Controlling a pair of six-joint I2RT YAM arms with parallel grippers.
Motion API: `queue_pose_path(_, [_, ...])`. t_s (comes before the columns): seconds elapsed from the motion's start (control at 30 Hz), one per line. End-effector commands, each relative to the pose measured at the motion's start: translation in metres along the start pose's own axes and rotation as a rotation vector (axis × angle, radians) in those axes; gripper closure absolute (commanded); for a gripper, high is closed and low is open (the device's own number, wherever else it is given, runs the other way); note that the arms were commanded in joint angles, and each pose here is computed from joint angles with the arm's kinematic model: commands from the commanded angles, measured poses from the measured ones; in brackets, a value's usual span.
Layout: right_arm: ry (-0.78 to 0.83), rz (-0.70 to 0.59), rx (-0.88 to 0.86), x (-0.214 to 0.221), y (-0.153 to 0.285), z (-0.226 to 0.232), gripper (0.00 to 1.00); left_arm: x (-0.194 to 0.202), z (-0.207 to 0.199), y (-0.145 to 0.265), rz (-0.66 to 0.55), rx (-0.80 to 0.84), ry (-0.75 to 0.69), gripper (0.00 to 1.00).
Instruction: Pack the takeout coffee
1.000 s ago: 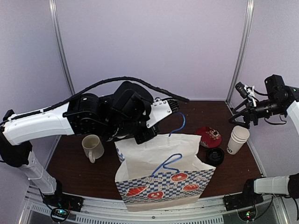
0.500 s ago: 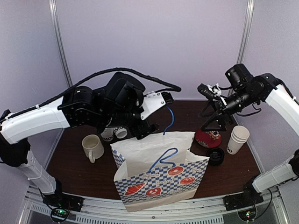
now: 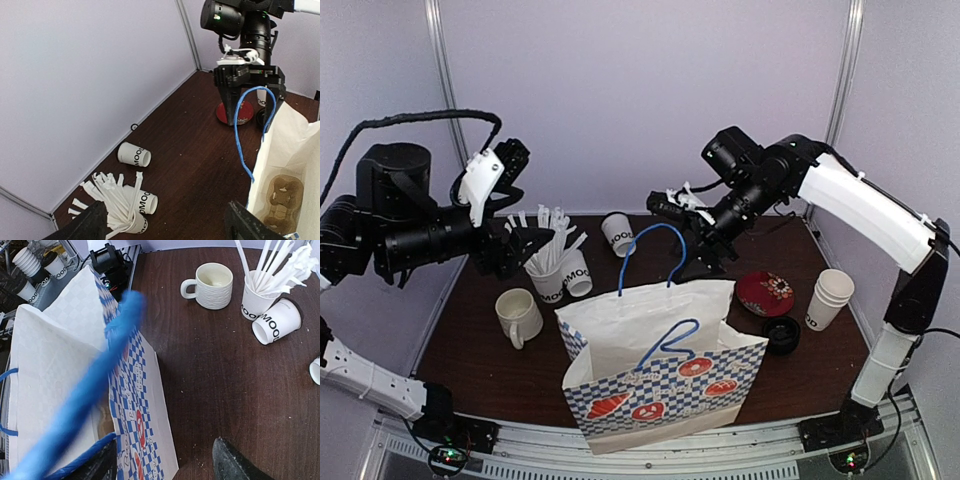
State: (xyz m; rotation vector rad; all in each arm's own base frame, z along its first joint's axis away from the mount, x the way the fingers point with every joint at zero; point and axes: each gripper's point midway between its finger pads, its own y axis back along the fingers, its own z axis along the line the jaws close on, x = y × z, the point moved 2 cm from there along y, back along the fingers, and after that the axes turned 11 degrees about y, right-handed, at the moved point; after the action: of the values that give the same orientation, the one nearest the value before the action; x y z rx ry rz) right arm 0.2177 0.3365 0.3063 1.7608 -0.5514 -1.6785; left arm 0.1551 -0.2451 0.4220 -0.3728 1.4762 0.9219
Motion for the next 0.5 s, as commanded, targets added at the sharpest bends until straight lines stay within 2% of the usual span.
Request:
queue_pose_path(0.0, [0.027, 0.055, -0.050, -0.002, -0.008, 0.010, 0.37, 0.010, 0.028, 0.012, -0.025, -0.137, 0.067, 0.16])
queue_pose_path(0.1, [0.024, 0.077, -0.068, 0.000, -0.013, 0.011, 0.58, 0.014, 0.037, 0.018, -0.034, -0.181, 0.073, 0.16])
queue_pose_path(0.17, [0.018, 0.085, -0.075, 0.002, -0.014, 0.011, 0.67, 0.018, 0.041, 0.017, -0.028, -0.209, 0.062, 0.16])
queue_pose_path(0.27, [0.010, 0.090, -0.073, 0.002, -0.014, 0.012, 0.86, 0.023, 0.041, 0.012, -0.010, -0.232, 0.038, 0.15])
queue_pose_path(0.37, [-0.002, 0.101, -0.055, 0.004, -0.010, 0.011, 1.00, 0.029, 0.040, 0.004, 0.009, -0.257, 0.017, 0.15])
queue_pose_path(0.47, [-0.047, 0.100, -0.022, 0.009, 0.002, 0.004, 1.00, 0.037, 0.042, -0.008, 0.032, -0.330, 0.000, 0.12])
